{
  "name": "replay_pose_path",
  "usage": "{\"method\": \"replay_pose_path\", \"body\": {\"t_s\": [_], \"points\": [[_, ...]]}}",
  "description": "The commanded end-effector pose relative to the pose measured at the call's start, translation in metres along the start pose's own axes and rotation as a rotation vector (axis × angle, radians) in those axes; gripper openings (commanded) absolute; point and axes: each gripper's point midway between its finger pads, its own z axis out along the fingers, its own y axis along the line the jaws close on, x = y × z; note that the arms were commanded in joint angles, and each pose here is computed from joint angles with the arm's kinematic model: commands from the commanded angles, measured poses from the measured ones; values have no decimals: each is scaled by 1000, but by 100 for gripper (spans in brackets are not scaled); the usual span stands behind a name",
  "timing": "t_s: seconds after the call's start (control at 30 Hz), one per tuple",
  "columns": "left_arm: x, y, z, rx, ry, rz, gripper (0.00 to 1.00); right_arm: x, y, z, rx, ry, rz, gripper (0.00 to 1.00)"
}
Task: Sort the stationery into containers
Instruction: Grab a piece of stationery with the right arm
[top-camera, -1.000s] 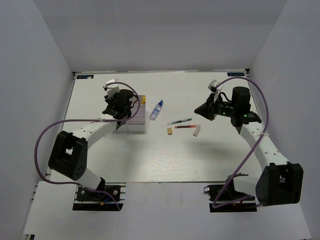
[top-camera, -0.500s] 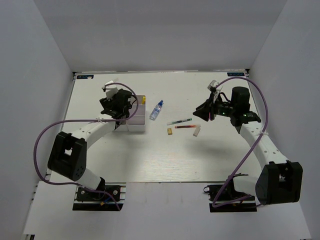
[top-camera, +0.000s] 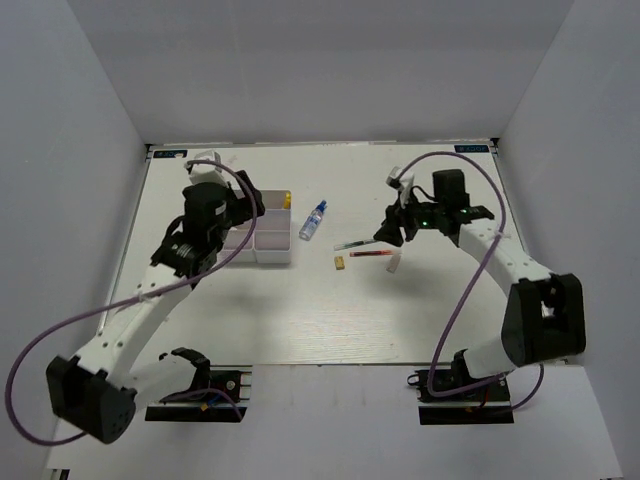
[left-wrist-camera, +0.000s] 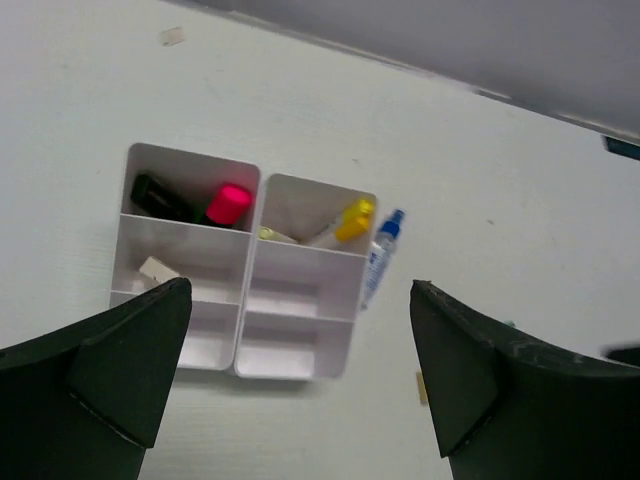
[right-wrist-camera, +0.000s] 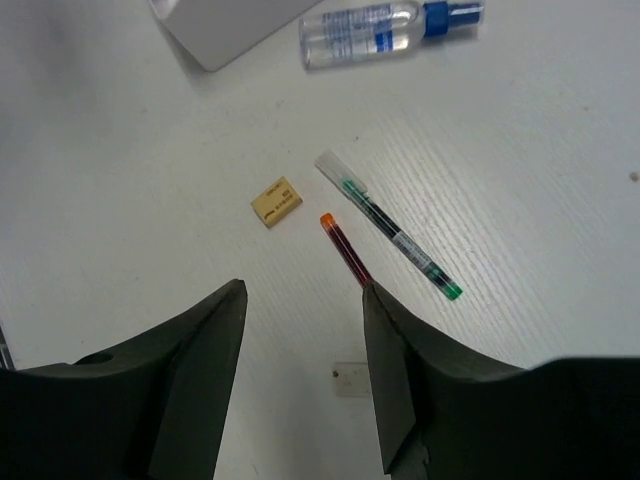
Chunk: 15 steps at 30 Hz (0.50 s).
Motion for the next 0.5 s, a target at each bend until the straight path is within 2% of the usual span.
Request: {"method": "replay_pose_path", "body": {"t_s": [0.0, 0.03, 0.07, 0.1, 0.17, 0.2, 0.33, 0.47], "points": [[14, -15, -41, 196, 65, 79, 100, 14, 0, 26, 21, 136, -1, 56], [30, -5, -43, 186, 87, 87, 100, 17, 1, 39, 21, 180, 23, 58], [30, -5, -48, 208, 63, 89, 100, 7, -2, 45, 31, 182, 20, 58], [33, -7, -53, 243, 60, 84, 100, 23, 1, 56, 32, 254, 86, 58], [24, -4, -67, 270, 7, 79, 100, 17, 3, 77, 33, 289, 76, 58], [19, -4, -72, 278, -13, 73, 100, 37, 3, 90, 39, 357, 112, 59], [13, -6, -87, 319, -58, 62, 100, 48, 2, 113, 113, 420, 146, 60], [11, -12, -94, 359, -64, 49, 100, 61, 4, 129, 161, 468, 171, 54]]}}
